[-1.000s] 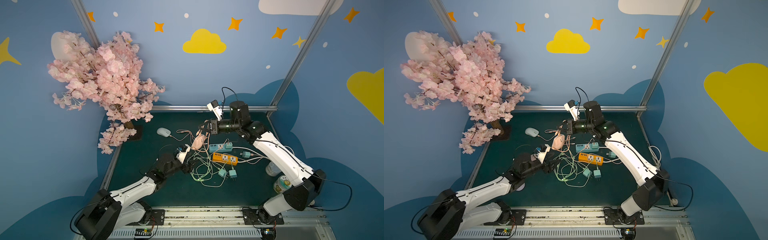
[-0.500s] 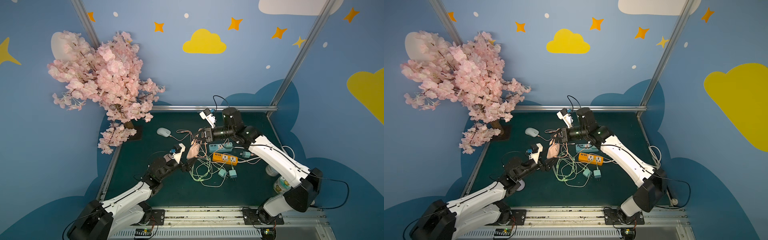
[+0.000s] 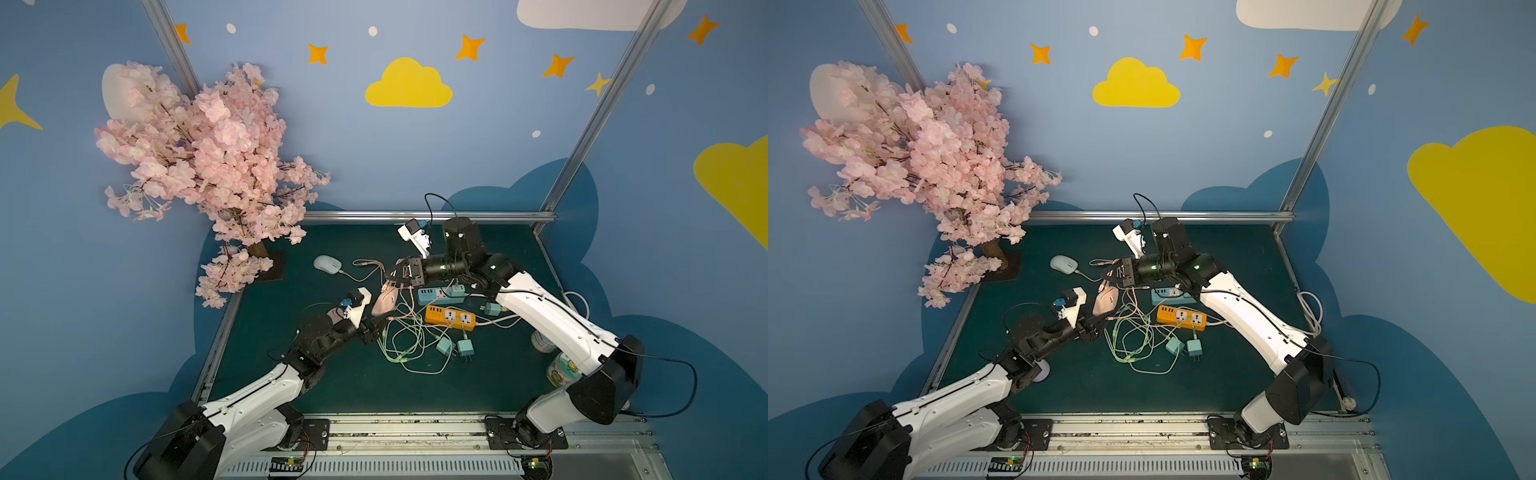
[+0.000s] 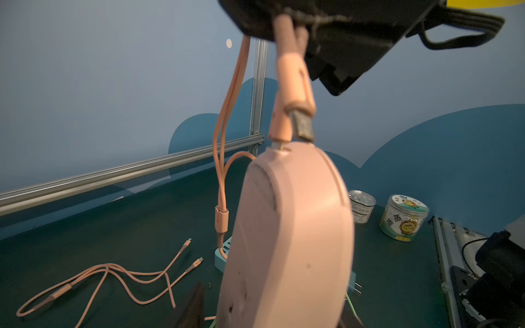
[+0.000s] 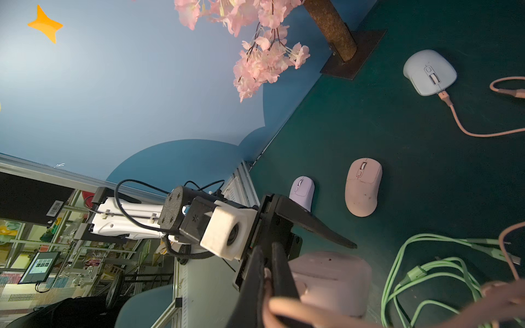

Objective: Unplug the wireless mouse
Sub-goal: Remove the power cord from the mouse.

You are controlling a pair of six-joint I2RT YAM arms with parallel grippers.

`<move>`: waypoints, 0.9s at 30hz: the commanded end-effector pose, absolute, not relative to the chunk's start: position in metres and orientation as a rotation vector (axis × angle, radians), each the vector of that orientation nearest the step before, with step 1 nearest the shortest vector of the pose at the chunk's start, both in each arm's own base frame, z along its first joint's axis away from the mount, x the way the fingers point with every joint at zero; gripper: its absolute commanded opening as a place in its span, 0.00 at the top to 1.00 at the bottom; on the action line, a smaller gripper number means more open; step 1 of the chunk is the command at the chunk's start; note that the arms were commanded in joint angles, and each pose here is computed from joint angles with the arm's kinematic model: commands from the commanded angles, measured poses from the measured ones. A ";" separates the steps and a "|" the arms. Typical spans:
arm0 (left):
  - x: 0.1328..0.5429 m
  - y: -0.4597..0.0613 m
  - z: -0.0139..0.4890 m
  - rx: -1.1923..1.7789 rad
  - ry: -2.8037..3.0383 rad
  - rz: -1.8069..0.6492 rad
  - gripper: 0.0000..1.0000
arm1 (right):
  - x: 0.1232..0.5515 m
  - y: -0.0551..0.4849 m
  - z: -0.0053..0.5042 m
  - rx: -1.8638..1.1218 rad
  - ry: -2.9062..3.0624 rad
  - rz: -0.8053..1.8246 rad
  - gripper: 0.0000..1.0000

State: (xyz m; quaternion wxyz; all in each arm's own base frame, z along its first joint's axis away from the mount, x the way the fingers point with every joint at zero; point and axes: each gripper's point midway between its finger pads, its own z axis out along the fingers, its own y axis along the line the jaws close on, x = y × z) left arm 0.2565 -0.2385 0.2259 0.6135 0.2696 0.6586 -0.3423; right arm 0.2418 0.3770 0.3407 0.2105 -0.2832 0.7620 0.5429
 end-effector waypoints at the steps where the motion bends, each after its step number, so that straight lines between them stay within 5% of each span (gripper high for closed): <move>1: 0.257 -0.240 0.234 0.627 1.507 -0.793 0.33 | 0.231 0.379 0.375 -0.828 2.002 1.539 1.00; 13: 0.258 -0.237 0.234 0.612 1.528 -0.779 0.35 | 0.229 0.389 0.371 -0.849 2.009 1.548 1.00; 19: 0.254 -0.237 0.239 0.627 1.505 -0.783 0.56 | 0.231 0.389 0.369 -0.846 2.016 1.538 1.00; 27: 0.241 -0.242 0.247 0.679 1.442 -0.833 0.56 | 0.237 0.391 0.361 -0.844 2.049 1.499 1.00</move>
